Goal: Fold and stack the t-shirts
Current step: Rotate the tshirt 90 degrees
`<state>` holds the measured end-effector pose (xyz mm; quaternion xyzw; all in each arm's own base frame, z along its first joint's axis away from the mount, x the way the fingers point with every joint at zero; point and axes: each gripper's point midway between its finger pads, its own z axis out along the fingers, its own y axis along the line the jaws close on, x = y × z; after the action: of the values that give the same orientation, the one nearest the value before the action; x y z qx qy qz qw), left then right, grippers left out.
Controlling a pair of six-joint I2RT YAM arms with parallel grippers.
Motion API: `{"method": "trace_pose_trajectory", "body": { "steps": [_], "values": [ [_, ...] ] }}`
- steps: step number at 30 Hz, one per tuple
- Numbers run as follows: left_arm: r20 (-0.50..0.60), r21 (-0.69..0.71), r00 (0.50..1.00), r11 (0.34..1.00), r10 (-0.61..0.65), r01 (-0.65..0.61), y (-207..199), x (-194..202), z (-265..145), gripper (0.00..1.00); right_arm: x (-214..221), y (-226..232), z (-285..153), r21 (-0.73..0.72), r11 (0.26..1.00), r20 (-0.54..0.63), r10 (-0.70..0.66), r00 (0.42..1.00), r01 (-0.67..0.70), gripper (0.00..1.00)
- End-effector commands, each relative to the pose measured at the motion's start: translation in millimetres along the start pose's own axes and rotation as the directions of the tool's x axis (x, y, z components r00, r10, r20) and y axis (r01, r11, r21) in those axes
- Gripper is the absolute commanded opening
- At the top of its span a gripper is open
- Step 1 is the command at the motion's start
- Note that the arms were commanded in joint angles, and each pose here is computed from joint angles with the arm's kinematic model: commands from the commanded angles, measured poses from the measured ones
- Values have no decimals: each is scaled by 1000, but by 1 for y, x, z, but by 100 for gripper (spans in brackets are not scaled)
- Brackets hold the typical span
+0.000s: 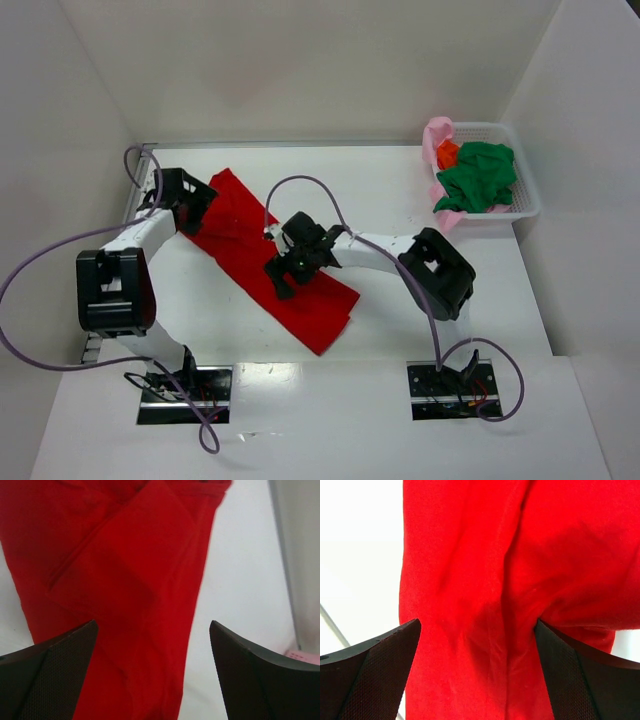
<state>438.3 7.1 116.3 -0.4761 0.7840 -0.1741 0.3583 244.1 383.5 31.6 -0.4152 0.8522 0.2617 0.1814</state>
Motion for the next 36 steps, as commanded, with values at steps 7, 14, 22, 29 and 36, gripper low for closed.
{"method": "trace_pose_trajectory", "body": {
  "steps": [7, 14, 22, 29, 36],
  "values": [
    [-33, -35, 998, 997, 62, -63, 7, 0, 32, 100, 17, 43, -5, -45, 994, -21, 95, 995, -96, 99],
    [-46, -80, 996, 993, 81, -84, 15, 1, 54, 100, 27, 48, -7, -55, 990, -4, 129, 992, -129, 99],
    [-100, -143, 984, 977, 147, -160, 33, 8, 84, 100, 31, 49, -6, -61, 988, -15, 140, 990, -141, 99],
    [-142, -145, 967, 962, 210, -230, 31, 12, 105, 100, 28, 41, -2, -29, 994, -5, 101, 995, -101, 99],
    [-243, -11, 904, 931, 351, -365, -11, 53, 126, 100, 19, 29, -11, 53, 996, 37, 75, 997, -77, 99]
  ]
}}
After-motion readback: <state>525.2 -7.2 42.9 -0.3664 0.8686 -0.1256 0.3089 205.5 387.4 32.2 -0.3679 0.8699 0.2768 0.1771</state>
